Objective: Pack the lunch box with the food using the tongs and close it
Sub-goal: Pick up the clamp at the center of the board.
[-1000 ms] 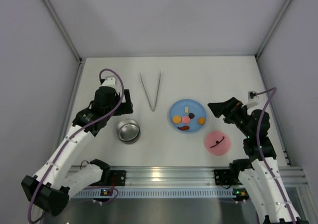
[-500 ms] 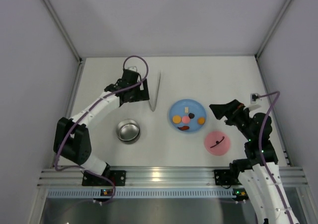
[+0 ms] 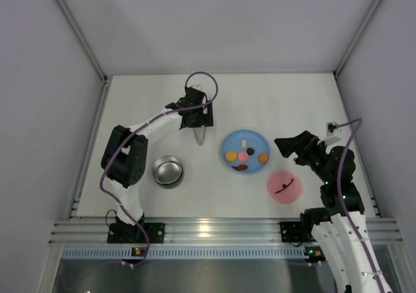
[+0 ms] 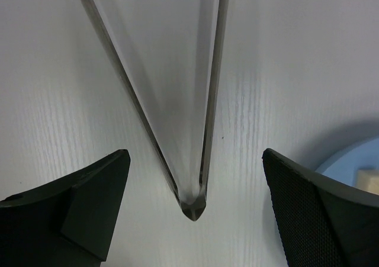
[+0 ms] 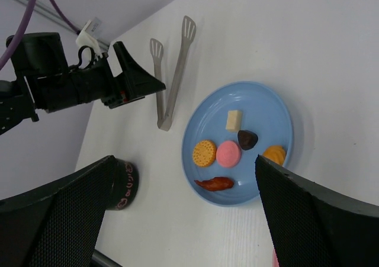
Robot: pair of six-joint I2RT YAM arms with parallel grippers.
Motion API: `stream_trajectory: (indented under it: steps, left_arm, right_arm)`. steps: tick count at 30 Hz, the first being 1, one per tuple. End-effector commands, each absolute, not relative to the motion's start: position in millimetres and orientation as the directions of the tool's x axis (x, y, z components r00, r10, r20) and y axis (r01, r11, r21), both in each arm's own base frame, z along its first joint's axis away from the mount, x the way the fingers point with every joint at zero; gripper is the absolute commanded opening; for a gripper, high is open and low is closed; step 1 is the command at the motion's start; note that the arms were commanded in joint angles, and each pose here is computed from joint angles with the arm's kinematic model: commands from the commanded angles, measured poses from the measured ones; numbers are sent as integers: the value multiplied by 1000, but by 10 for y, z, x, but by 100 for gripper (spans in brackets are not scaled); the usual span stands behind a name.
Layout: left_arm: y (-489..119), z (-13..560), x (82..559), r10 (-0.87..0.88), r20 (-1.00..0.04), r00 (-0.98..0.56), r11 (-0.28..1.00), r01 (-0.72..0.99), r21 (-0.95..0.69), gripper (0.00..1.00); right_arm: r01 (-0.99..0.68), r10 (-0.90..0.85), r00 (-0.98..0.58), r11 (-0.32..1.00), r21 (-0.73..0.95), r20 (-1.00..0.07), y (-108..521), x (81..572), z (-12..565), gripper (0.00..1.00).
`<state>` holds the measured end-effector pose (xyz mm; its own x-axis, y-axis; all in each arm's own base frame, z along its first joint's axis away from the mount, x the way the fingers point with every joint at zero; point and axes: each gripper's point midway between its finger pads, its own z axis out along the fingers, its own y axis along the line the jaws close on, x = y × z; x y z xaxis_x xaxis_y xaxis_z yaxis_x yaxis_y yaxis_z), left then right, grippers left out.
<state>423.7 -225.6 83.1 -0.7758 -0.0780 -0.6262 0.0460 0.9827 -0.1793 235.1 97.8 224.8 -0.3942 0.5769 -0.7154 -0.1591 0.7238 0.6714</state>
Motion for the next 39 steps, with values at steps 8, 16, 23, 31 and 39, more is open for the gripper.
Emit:
stream_trajectory:
  steps: [8, 16, 23, 31, 39]
  left_arm:
    - [-2193, 729, 4542, -53, -670, -740, 995, 21, -102, 99]
    - [-2199, 525, 4590, -18, -653, -758, 997, 39, -74, 99]
    - [-2184, 416, 4619, -23, -643, -766, 997, 30, -72, 97]
    - [-2172, 390, 4599, -8, -642, -767, 997, 46, -66, 69]
    - [-2177, 347, 4576, -12, -639, -769, 996, 47, -75, 52]
  right_arm:
    - [-177, 560, -347, 749, 639, -753, 913, 2361, 2476, 99]
    - [-175, 559, -348, 750, 638, -753, 908, 2341, 2468, 100]
    - [-169, 554, -354, 755, 634, -753, 905, 2348, 2424, 99]
    - [-175, 556, -357, 750, 638, -751, 919, 2353, 2441, 99]
    - [-183, 557, -361, 744, 643, -748, 937, 2372, 2491, 100]
